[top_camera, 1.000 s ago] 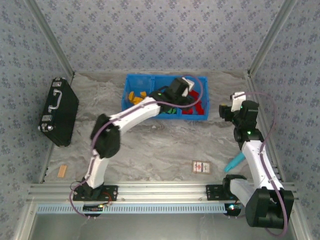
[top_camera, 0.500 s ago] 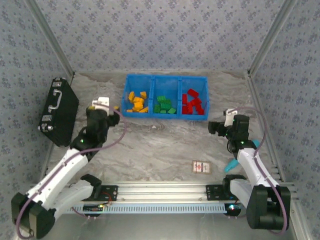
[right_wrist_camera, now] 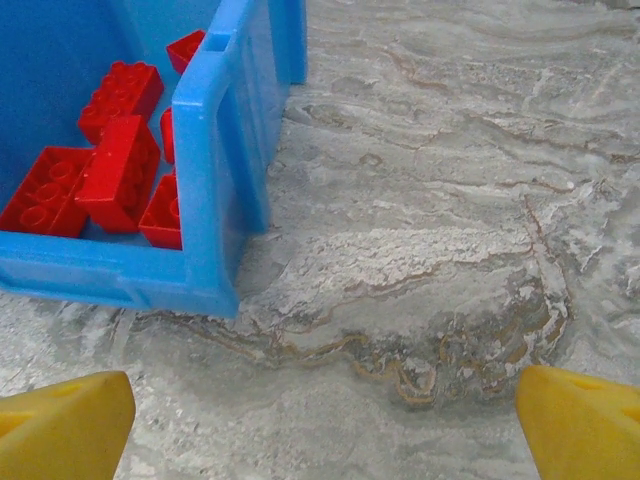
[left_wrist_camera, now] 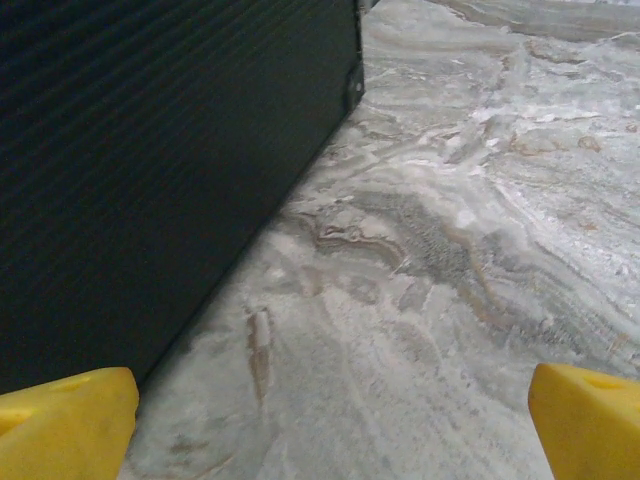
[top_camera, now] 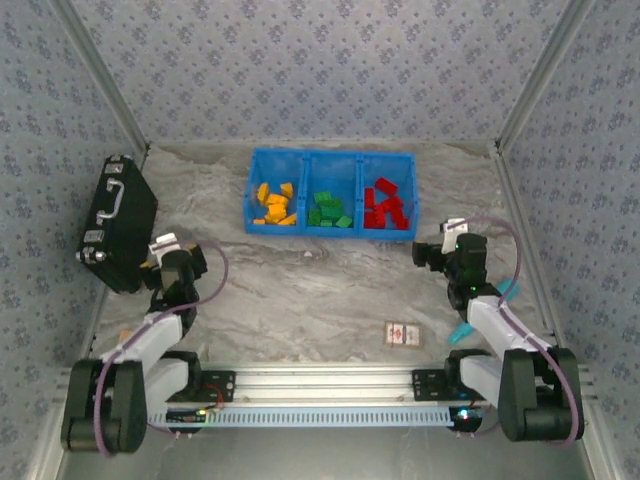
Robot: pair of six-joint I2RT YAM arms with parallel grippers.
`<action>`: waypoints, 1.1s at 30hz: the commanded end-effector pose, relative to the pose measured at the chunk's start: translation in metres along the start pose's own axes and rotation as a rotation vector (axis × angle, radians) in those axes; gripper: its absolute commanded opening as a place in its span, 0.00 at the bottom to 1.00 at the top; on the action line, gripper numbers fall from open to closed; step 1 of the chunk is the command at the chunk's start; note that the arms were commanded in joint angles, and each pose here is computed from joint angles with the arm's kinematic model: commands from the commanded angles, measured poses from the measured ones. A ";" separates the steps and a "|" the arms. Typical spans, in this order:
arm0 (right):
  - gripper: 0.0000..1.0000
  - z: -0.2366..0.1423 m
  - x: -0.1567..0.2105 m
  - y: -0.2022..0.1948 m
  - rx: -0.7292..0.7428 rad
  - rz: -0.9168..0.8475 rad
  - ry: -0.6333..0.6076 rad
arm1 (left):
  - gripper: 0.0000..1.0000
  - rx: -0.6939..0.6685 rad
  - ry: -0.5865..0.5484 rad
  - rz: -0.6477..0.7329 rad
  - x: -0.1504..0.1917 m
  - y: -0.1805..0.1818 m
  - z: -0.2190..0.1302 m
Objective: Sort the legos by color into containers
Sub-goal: Reset both arms
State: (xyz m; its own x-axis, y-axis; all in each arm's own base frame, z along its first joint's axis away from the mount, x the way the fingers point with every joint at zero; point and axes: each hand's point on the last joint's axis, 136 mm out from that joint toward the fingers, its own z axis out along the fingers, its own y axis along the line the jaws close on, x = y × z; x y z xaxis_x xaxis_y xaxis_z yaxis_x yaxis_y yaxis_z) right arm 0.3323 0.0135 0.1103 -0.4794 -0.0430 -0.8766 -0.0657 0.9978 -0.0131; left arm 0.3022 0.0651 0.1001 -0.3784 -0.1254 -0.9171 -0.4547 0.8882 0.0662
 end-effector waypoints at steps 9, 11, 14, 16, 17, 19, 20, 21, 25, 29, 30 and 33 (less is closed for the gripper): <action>0.99 0.023 -0.010 -0.006 0.042 -0.024 -0.059 | 1.00 0.152 -0.120 0.055 -0.038 -0.060 0.052; 0.99 0.028 -0.014 -0.005 0.035 -0.033 -0.076 | 1.00 0.162 -0.064 0.079 -0.033 -0.065 0.056; 0.99 0.040 -0.018 -0.003 0.021 -0.041 -0.072 | 1.00 0.248 -0.029 0.048 -0.024 -0.068 0.062; 0.99 0.047 -0.021 -0.004 0.034 -0.063 -0.057 | 1.00 0.301 -0.060 0.049 -0.022 -0.074 0.062; 0.99 0.049 -0.022 -0.004 0.039 -0.069 -0.053 | 1.00 0.304 -0.028 0.063 -0.020 -0.075 0.062; 0.99 0.054 -0.023 -0.009 0.059 -0.082 -0.063 | 1.00 0.304 -0.049 0.059 -0.022 -0.075 0.062; 0.99 0.056 -0.024 -0.011 0.067 -0.083 -0.069 | 1.00 0.304 -0.031 0.063 -0.020 -0.075 0.062; 0.99 0.062 -0.019 -0.014 0.072 -0.069 -0.041 | 1.00 0.304 -0.042 0.061 -0.021 -0.075 0.062; 0.99 0.066 -0.012 -0.037 0.070 0.063 -0.035 | 1.00 0.305 -0.037 0.062 -0.020 -0.075 0.062; 0.99 0.062 -0.004 -0.031 0.077 0.029 -0.116 | 1.00 0.305 -0.041 0.061 -0.021 -0.075 0.062; 0.99 0.062 -0.005 -0.032 0.081 0.033 -0.111 | 1.00 0.305 -0.039 0.062 -0.021 -0.075 0.062; 0.99 0.063 -0.005 -0.033 0.090 0.033 -0.093 | 1.00 0.306 -0.039 0.062 -0.021 -0.076 0.061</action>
State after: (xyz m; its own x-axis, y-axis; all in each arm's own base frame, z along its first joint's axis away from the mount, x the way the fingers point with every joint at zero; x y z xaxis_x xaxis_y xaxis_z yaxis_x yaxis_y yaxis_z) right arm 0.3851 -0.0159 0.0720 -0.4511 -0.0187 -0.8923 0.0166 0.9994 -0.0293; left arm 0.3908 0.0293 0.0838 -0.3884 -0.0645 -0.9192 -0.1821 0.9833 0.0079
